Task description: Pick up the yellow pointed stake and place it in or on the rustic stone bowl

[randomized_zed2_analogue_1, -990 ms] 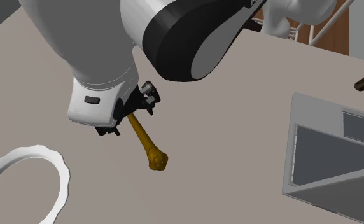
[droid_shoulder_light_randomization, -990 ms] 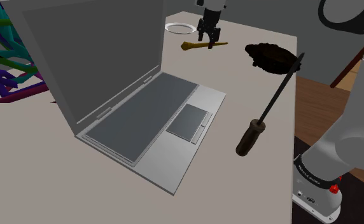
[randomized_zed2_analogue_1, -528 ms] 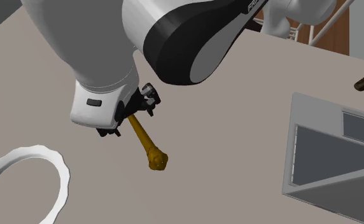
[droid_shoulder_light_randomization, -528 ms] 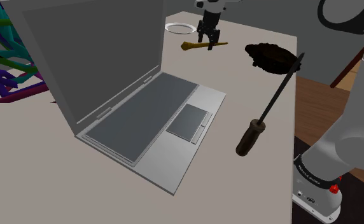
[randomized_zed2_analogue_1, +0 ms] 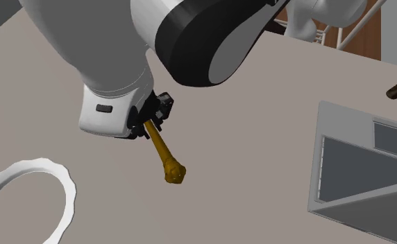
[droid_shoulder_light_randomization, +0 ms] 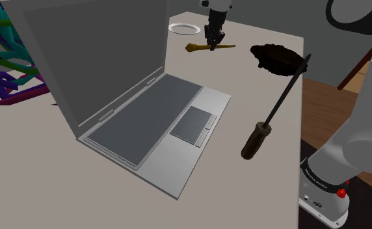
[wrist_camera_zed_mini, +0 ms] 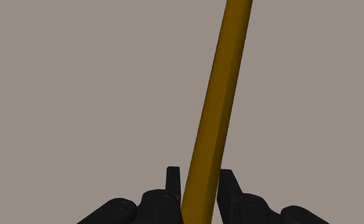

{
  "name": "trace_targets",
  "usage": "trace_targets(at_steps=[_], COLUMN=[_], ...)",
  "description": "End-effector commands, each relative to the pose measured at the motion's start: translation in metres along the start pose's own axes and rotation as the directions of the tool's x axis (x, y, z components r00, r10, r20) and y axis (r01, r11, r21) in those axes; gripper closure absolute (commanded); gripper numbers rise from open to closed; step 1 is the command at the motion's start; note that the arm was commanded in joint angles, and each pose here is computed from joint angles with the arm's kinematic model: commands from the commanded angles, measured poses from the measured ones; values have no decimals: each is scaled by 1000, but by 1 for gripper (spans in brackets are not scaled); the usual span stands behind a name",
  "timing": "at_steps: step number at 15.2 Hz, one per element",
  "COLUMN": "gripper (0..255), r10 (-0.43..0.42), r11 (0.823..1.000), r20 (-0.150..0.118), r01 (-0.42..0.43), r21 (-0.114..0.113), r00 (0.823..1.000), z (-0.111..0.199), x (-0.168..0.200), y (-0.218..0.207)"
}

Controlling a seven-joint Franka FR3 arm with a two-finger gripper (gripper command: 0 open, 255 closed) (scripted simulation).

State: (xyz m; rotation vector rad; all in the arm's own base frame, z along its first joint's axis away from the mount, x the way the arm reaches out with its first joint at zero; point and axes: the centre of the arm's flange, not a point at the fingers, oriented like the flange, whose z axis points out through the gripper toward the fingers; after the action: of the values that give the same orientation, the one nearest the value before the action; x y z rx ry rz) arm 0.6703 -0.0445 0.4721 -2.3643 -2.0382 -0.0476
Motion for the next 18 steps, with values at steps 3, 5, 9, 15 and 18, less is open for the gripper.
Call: trace_targets(at_steps=[3, 5, 9, 15, 18], gripper=[255, 255, 255, 255, 255], r10=[-3, -3, -3, -3, -3], r11=[999, 999, 999, 999, 999], r20=[1, 1, 1, 1, 1], r01=[3, 3, 3, 3, 3], r21=[-48, -48, -48, -48, -48], r00=[1000, 1000, 1000, 1000, 1000], z=[6, -4, -25, -57, -73], x=[0, 0, 1, 2, 3], y=[6, 6, 6, 6, 7])
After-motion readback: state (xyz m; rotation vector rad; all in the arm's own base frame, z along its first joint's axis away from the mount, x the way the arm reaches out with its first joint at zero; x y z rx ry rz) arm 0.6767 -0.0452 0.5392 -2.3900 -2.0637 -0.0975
